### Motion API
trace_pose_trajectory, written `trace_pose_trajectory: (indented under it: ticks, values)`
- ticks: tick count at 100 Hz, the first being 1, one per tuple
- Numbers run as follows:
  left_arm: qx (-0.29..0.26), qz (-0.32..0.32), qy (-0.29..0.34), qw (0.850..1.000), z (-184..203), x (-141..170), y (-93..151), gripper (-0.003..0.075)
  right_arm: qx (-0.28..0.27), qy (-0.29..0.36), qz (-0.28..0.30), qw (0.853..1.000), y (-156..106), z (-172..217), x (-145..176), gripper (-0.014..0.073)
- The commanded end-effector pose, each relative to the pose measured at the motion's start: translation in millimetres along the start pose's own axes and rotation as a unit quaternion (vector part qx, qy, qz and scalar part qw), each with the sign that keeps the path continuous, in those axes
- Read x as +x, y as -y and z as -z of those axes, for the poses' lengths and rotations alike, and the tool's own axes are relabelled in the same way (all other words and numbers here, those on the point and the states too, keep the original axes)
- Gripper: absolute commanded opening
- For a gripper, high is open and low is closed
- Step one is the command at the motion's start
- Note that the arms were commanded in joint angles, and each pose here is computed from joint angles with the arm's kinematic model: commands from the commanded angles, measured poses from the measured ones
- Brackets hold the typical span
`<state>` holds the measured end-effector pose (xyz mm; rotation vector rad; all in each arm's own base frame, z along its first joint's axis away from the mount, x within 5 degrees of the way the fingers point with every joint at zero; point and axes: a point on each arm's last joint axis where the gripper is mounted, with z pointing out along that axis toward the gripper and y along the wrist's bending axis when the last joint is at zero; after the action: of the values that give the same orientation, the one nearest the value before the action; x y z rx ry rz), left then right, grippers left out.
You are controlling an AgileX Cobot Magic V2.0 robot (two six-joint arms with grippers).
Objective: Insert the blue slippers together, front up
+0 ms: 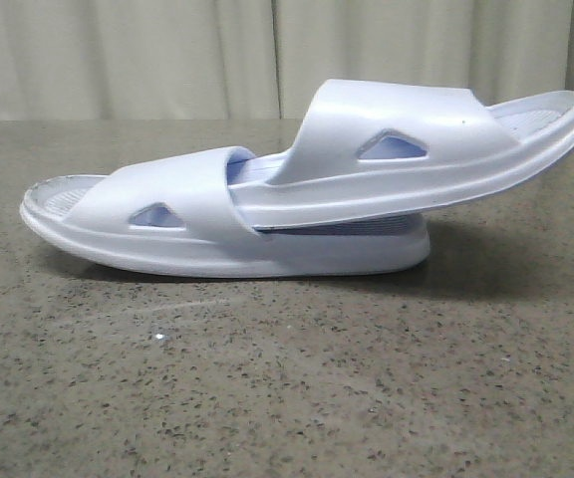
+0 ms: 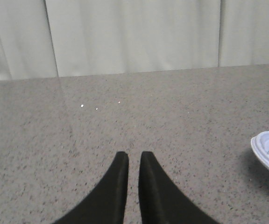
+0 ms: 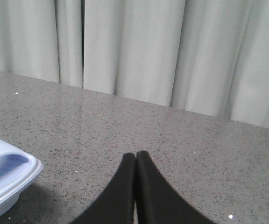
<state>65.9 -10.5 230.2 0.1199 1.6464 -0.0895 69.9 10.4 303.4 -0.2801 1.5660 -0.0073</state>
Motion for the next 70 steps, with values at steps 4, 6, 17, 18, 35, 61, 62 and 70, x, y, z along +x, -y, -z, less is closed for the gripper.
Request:
trace_pose_trajectory:
  ticks: [4, 6, 17, 18, 35, 61, 62, 70]
  values:
    - [-0.028, 0.037, 0.044, 0.998, 3.5, 3.0, -5.1, 0.0016, 0.000, 0.047, 0.006, 0.999, 0.9, 1.3, -14.5, -0.0106]
    - [-0.029, 0.040, 0.047, 0.998, 3.8, 5.7, -5.3, 0.0016, 0.000, 0.047, 0.006, 0.999, 0.9, 1.3, -14.5, -0.0106]
    - [-0.030, 0.035, 0.078, 0.996, 5.3, 14.4, -5.4, 0.0016, 0.000, 0.047, 0.006, 0.999, 0.9, 1.3, -14.5, -0.0107]
    - [-0.030, 0.030, 0.080, 0.996, 5.1, 15.3, -5.3, 0.0016, 0.000, 0.047, 0.006, 0.999, 0.9, 1.3, -14.5, -0.0107]
    - [-0.030, 0.004, 0.094, 0.995, 6.8, 17.6, -4.8, 0.0016, 0.000, 0.047, 0.006, 0.999, 0.9, 1.3, -14.5, -0.0107]
    - [-0.030, 0.009, 0.098, 0.995, 7.7, 17.2, -4.9, 0.0016, 0.000, 0.047, 0.006, 0.999, 0.9, 1.3, -14.5, -0.0107]
    - [-0.030, 0.010, 0.098, 0.995, 7.7, 17.2, -4.9, 0.0016, 0.000, 0.047, 0.006, 0.999, 0.9, 1.3, -14.5, -0.0107]
    - [-0.030, 0.010, 0.098, 0.995, 7.7, 17.2, -4.9, 0.0016, 0.000, 0.047, 0.006, 0.999, 0.9, 1.3, -14.5, -0.0107]
